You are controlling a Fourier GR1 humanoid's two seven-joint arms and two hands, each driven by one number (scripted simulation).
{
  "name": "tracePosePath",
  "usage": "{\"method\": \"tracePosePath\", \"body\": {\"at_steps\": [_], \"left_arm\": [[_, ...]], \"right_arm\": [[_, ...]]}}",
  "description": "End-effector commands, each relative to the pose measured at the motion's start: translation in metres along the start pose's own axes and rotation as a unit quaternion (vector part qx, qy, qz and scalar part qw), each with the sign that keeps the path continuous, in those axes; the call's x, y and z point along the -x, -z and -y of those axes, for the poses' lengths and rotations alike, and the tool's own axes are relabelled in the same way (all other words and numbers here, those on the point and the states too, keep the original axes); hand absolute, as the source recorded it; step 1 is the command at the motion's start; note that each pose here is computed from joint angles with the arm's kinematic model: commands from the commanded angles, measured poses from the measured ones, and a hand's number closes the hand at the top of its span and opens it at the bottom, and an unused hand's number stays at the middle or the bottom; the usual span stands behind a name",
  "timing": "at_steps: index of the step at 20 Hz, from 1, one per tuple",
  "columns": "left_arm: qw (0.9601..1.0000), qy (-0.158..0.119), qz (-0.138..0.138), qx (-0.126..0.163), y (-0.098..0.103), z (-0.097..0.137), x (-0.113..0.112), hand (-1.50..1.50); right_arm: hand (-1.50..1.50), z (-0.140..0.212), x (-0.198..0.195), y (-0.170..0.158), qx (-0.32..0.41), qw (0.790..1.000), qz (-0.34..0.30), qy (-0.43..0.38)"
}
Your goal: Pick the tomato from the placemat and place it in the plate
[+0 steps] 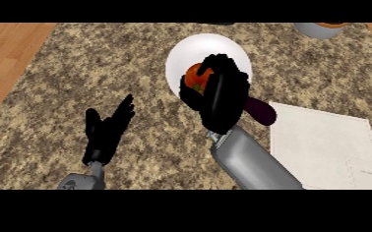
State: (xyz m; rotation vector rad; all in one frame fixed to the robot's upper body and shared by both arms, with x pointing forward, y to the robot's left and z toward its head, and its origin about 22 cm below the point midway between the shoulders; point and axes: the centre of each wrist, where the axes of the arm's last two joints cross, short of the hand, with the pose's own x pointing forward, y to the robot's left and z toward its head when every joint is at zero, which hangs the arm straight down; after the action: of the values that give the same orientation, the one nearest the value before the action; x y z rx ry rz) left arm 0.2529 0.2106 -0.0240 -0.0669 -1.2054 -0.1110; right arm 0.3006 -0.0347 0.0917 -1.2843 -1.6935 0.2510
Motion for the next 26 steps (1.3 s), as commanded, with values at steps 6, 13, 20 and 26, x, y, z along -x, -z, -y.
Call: {"method": "tracePosePath", "body": {"at_steps": [6, 13, 20, 26], "left_arm": [[0.9998, -0.009, 0.005, -0.014, -0.002, -0.008, 0.0, 0.0], [0.9998, -0.008, 0.001, -0.02, -0.001, -0.012, 0.003, 0.0], [0.9998, -0.005, 0.008, -0.018, -0.004, -0.013, 0.007, 0.0], [0.9998, 0.002, 0.018, -0.009, 0.004, -0.009, -0.004, 0.0]], "right_arm": [[1.5, -0.03, 0.02, 0.027, 0.083, 0.989, -0.12, 0.023], [1.5, -0.049, 0.045, 0.058, 0.107, 0.983, -0.142, 0.036], [-1.5, -0.072, 0.079, 0.068, 0.009, 0.967, -0.245, -0.064], [-1.5, -0.081, 0.081, 0.07, -0.041, 0.969, -0.242, -0.012]]}}
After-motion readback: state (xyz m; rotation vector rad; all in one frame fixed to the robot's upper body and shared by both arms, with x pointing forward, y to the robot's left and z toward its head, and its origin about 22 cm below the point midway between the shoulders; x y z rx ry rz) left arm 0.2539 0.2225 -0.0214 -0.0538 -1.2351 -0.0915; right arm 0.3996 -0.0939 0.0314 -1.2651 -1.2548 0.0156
